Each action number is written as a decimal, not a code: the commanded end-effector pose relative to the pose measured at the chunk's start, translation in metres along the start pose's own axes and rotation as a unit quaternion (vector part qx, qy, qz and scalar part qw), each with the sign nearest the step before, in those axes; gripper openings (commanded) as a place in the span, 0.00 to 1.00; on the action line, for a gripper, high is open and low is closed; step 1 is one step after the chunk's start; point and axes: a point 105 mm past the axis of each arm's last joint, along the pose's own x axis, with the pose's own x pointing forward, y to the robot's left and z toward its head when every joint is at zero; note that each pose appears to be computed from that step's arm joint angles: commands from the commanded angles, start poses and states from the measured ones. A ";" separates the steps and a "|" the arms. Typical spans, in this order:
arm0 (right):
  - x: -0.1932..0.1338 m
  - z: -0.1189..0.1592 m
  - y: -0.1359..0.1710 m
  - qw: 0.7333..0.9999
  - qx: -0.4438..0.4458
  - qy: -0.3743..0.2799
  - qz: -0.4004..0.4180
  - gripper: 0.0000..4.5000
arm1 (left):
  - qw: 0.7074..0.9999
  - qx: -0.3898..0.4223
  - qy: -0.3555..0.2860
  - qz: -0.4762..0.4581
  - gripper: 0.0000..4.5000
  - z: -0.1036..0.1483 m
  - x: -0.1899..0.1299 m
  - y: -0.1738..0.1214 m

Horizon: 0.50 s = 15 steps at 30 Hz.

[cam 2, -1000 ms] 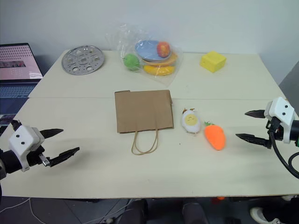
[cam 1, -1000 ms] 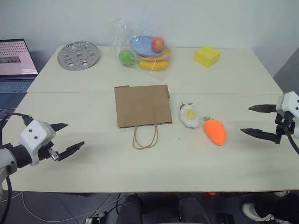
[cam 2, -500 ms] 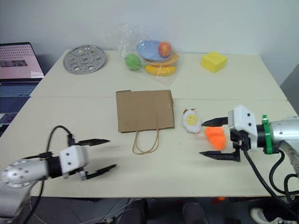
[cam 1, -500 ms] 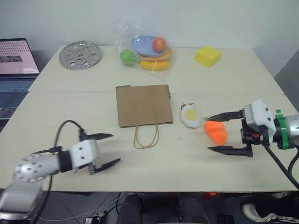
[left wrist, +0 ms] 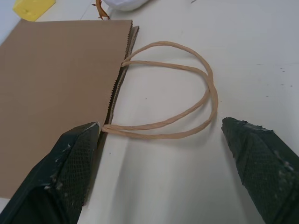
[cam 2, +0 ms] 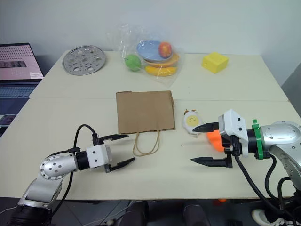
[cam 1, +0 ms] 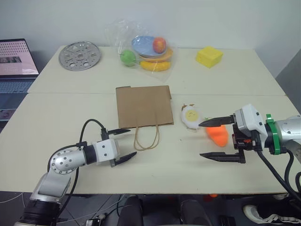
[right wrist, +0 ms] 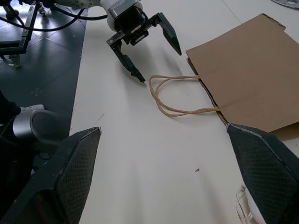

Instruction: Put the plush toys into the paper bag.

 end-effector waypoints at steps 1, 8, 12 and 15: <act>0.000 0.009 0.003 1.000 -0.019 -0.010 0.002 1.00 | 0.999 0.030 -0.013 -0.005 0.99 0.007 0.005 0.002; 0.002 0.010 0.006 1.000 -0.018 -0.012 0.003 1.00 | 0.999 0.041 -0.021 0.006 0.99 0.009 0.016 0.010; 0.001 0.010 0.007 1.000 -0.016 -0.011 0.002 1.00 | 0.999 0.043 -0.028 0.011 0.99 0.015 0.015 0.017; 0.001 0.009 0.007 1.000 -0.015 -0.010 0.002 1.00 | 0.999 0.038 -0.032 0.007 0.95 0.018 0.014 0.017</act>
